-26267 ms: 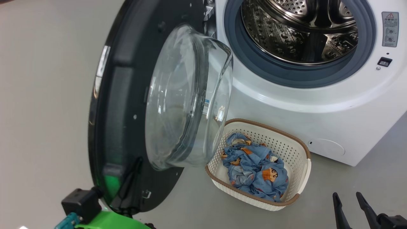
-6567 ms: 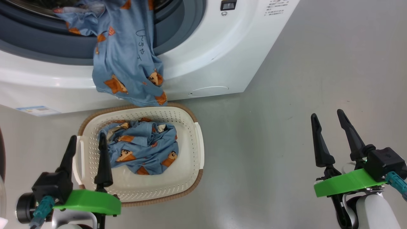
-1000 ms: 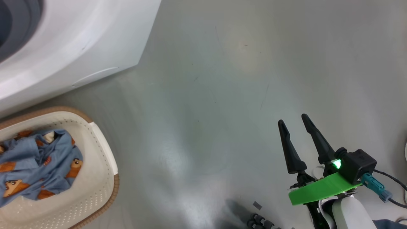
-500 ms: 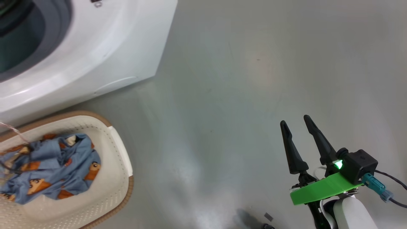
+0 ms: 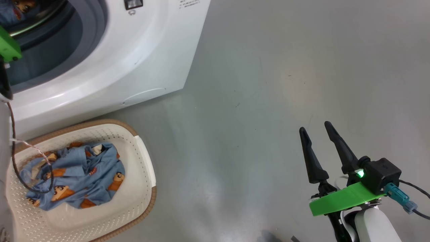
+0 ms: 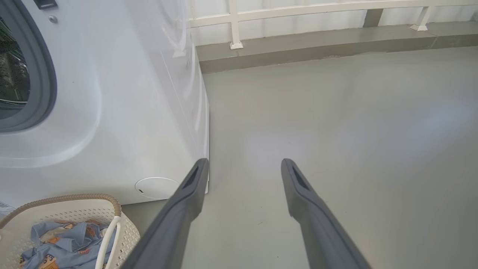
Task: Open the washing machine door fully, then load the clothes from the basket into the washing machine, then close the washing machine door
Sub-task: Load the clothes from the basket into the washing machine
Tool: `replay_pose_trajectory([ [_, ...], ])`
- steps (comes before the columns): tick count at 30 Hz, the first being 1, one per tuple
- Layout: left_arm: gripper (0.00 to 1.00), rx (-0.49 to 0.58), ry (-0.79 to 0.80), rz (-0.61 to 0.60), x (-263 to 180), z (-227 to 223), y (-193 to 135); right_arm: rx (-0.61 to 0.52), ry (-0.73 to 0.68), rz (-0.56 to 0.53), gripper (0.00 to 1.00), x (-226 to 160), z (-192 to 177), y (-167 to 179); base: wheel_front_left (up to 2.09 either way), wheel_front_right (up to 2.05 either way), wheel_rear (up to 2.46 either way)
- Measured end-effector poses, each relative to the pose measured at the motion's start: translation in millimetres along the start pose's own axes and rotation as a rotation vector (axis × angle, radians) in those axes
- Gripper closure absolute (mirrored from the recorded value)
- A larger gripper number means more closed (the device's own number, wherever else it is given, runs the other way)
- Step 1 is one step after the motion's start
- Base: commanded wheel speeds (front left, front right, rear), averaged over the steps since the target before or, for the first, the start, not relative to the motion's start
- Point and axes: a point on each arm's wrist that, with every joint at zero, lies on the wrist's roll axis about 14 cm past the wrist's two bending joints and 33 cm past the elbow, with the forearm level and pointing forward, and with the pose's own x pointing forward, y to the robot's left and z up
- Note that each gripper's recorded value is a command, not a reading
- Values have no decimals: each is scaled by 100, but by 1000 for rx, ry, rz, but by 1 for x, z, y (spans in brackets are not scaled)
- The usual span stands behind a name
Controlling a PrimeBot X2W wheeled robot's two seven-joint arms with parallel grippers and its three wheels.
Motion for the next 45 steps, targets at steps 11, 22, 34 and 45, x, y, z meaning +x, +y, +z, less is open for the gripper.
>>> replay_pose_trajectory([
  [11, 0, -21, -5, 7, -6, -1, 3, 1, -8, 1, 0, 0, 3, 0, 0, 0, 0],
  [22, 0, -30, -34, -17, -27, 11, -8, 15, -45, 25, 0, 1, 14, 8, 0, 0, 0],
  [34, 0, -39, -37, -34, -50, 9, -8, 29, -67, 58, 0, 4, 20, 19, 0, 0, 0],
  [45, 0, -33, -19, -111, -85, 0, -28, 40, -101, 77, 0, -2, 32, 25, 0, 0, 0],
])
